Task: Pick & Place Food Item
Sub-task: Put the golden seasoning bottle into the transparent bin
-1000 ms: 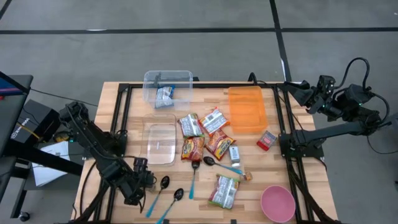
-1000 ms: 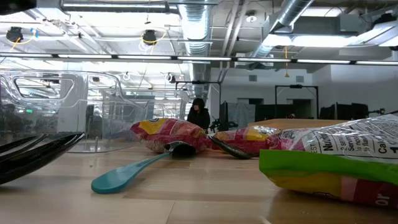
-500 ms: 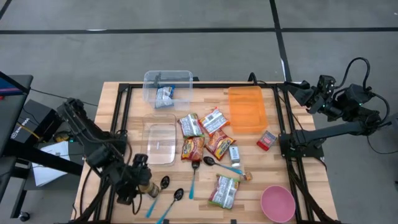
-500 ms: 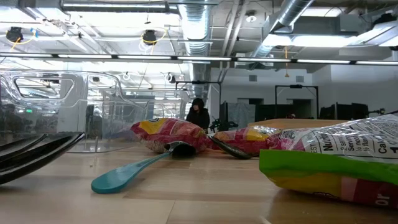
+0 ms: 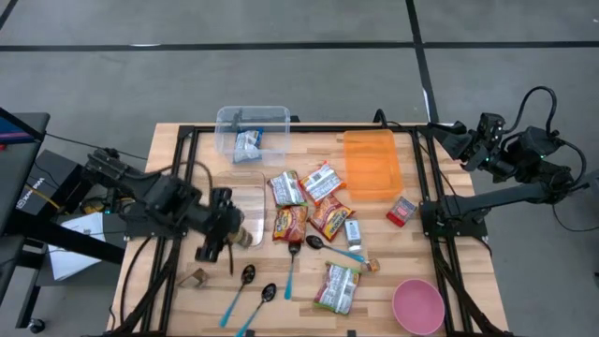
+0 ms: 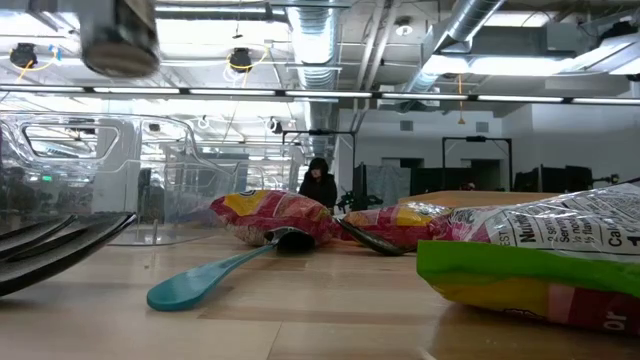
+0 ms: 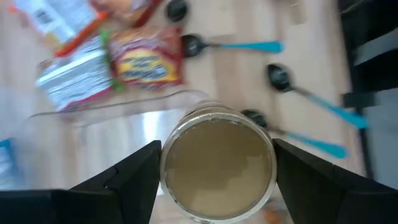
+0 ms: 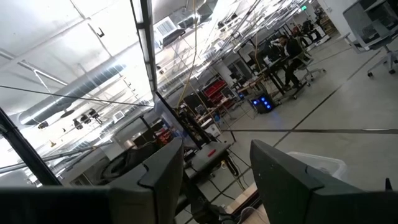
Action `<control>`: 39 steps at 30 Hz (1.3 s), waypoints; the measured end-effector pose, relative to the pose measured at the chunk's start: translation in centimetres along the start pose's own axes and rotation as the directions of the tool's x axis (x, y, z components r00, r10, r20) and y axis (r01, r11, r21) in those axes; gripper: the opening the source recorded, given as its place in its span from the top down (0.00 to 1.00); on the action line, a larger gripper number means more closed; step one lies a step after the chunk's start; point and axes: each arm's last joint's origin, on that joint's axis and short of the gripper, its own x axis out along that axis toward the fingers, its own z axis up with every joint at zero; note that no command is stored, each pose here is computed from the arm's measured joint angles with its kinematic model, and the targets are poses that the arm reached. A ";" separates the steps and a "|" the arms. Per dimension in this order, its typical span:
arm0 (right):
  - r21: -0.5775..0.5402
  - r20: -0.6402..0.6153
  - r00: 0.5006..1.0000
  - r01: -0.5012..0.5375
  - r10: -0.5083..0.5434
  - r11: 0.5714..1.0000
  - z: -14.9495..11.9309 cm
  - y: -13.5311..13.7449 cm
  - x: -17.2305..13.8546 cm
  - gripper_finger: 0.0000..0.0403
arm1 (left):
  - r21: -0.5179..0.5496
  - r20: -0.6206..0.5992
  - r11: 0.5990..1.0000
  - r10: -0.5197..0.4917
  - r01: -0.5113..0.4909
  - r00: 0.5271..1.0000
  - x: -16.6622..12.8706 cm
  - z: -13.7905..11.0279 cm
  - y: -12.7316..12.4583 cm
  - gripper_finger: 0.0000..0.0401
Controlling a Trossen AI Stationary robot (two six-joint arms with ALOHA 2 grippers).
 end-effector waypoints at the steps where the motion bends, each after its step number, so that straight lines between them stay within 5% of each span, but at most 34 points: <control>1: -0.003 -0.001 1.000 0.000 0.000 1.000 0.0 0.0 0.0 0.55 | -0.006 -0.015 1.000 0.010 -0.010 1.000 0.1 0.0 0.6 0.33; 16: -0.020 -0.011 1.000 0.005 -0.006 1.000 -0.1 -0.1 0.0 0.55 | -0.005 -0.175 0.990 0.137 -0.140 0.975 2.3 -0.7 9.8 0.33; 22: -0.028 -0.023 1.000 0.012 -0.013 1.000 -0.2 -0.1 0.0 0.55 | -0.029 -0.267 0.990 0.126 -0.139 0.955 5.1 -2.1 10.6 0.33; 29: -0.029 -0.026 1.000 0.012 -0.013 1.000 -0.3 -0.1 0.0 0.55 | -0.148 -0.228 0.971 0.149 -0.185 0.962 7.4 -4.1 11.6 0.33; 39: -0.029 -0.026 1.000 0.011 -0.012 1.000 -0.3 -0.1 0.0 0.55 | -0.185 -0.225 0.962 0.159 -0.203 0.961 8.3 -5.6 11.7 0.33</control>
